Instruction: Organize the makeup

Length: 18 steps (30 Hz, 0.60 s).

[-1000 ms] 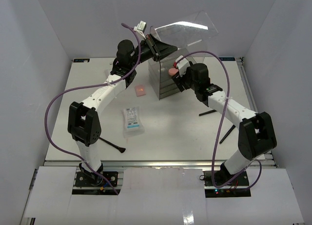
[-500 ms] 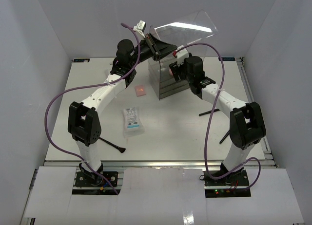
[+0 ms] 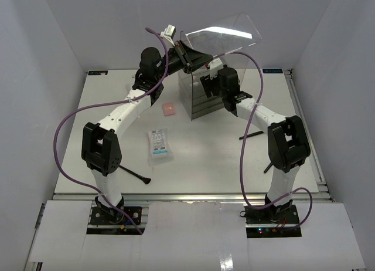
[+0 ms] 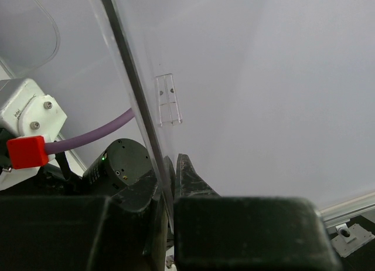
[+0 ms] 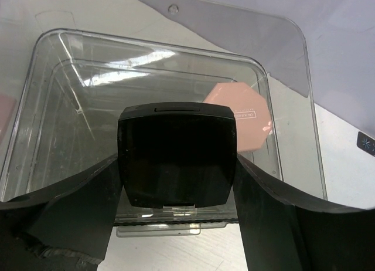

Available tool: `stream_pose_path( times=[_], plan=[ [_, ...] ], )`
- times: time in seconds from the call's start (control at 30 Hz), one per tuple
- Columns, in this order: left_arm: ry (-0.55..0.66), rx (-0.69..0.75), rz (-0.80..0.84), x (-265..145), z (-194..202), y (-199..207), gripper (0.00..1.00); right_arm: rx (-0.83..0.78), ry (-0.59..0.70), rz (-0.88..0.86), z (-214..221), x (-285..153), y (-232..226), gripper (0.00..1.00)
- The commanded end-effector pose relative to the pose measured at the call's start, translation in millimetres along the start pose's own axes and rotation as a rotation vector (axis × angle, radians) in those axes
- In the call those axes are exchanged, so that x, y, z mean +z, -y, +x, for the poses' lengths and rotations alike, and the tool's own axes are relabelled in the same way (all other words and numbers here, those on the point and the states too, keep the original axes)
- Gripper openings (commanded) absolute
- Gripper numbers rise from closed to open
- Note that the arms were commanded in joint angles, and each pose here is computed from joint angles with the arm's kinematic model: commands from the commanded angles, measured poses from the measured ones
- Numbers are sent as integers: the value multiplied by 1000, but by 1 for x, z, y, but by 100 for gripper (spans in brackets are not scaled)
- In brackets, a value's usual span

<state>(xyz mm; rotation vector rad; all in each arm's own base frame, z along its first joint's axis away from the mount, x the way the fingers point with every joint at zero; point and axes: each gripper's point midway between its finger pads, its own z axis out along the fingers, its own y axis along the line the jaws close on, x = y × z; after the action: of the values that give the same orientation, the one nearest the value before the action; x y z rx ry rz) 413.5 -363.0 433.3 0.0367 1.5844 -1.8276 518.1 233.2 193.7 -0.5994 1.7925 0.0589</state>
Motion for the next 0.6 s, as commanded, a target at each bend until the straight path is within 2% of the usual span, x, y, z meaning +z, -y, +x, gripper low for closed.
stream_pose_path(
  times=[0.0, 0.13, 0.3, 0.47, 0.57],
  plan=[
    [49, 175, 174, -8, -15, 71, 8, 7, 109, -22, -47, -17, 5, 89],
    [49, 173, 173, -8, -14, 69, 8, -6, 106, -76, -43, -40, -2, 95],
    [50, 172, 168, -10, -12, 67, 8, -25, 87, -123, -38, -76, -3, 96],
    [51, 173, 165, -11, -11, 65, 8, -43, -1, -291, 6, -127, -20, 96],
    [51, 168, 164, -12, -10, 62, 8, 16, -106, -280, 38, -154, -5, 96]
  ],
)
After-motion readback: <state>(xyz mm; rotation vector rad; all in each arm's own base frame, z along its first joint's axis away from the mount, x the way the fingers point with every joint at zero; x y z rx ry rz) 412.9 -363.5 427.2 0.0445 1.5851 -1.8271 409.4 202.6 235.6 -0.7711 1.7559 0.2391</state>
